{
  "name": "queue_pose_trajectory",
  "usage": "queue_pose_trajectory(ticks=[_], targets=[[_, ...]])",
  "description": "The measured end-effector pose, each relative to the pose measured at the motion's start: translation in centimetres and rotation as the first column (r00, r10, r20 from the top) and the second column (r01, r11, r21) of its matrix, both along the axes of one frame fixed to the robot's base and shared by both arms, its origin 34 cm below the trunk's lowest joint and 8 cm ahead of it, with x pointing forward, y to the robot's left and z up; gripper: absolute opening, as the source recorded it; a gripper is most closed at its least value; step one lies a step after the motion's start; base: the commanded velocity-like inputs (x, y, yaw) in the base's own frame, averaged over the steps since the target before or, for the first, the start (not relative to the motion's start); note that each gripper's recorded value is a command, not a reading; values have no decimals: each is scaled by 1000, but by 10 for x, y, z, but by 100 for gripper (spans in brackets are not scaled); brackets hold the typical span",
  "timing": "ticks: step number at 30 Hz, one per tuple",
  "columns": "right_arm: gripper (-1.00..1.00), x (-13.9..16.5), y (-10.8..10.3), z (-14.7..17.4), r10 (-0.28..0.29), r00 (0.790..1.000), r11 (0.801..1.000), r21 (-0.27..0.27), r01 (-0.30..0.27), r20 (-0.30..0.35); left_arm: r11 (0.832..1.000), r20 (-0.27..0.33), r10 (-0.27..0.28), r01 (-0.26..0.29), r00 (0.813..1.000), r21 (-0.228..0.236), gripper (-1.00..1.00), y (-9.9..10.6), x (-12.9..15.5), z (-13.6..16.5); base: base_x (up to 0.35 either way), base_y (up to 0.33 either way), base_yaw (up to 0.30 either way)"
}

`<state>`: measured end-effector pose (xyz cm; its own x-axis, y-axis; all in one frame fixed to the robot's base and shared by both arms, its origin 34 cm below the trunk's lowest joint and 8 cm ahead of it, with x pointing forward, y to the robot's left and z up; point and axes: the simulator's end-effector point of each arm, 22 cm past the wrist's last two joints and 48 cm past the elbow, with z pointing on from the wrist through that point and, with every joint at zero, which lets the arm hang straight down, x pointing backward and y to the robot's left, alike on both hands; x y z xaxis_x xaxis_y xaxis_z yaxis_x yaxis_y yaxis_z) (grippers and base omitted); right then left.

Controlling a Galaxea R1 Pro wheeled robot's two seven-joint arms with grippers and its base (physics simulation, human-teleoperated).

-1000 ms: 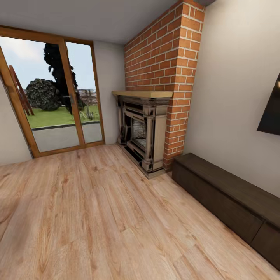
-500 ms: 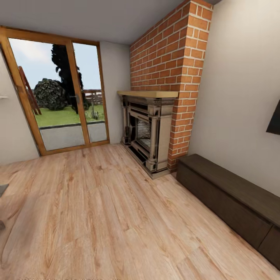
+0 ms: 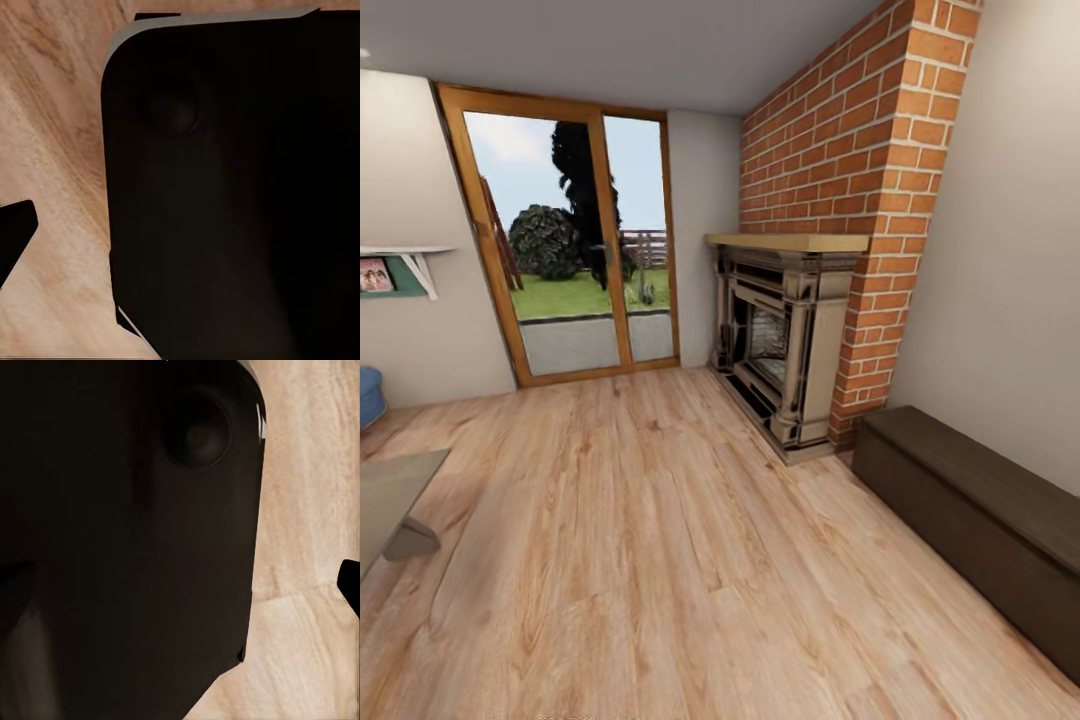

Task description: Turn on the radio receiver that's on the table in the living room.

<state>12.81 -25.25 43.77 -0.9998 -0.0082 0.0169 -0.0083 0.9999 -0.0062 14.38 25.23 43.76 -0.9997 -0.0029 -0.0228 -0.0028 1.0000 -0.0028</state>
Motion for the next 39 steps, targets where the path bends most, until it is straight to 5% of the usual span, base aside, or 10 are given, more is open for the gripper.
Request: queue_pose_trajectory(ticks=[39], targets=[[100,0,0,0,1,1000,1000,0,-1,2,1000,1,3,-3,1000,0,100,0,0,0,0,0,271]])
